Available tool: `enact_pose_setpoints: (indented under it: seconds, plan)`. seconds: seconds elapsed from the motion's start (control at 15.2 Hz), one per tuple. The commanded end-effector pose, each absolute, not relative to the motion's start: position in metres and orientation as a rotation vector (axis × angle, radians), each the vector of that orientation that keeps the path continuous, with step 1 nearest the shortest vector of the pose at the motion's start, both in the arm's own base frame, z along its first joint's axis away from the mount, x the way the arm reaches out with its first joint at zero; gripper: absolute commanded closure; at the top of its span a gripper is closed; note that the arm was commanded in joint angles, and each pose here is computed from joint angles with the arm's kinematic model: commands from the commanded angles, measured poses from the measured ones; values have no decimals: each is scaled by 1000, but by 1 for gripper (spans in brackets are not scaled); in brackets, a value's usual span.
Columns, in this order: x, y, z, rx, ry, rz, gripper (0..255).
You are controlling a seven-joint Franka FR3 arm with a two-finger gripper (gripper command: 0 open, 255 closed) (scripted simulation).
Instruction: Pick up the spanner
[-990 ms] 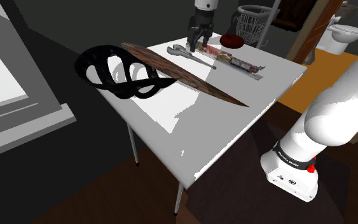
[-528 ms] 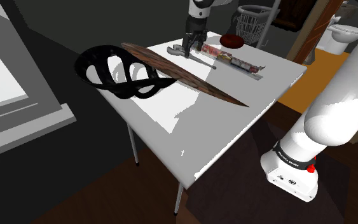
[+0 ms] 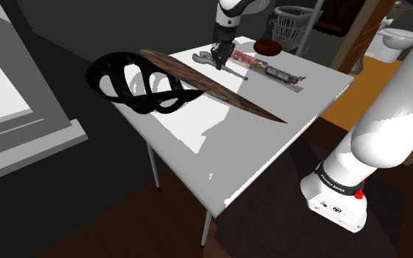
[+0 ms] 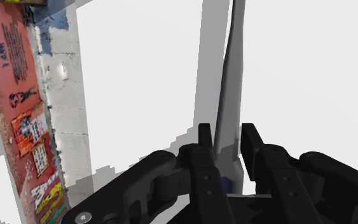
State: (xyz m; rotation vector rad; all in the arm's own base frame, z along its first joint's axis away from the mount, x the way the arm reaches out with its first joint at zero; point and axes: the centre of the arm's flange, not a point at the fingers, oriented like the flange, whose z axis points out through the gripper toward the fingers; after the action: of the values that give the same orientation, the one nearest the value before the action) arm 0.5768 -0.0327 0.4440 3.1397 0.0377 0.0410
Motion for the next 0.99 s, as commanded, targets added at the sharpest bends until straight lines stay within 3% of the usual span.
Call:
enact_pose_setpoints:
  seconds: [0.0,0.33,0.92]
  plan:
    - [577,-38,438,3135,31,25,255]
    - [574,-41,431,3134,31,25,255]
    - [577,-37,481,3135,31,25,255]
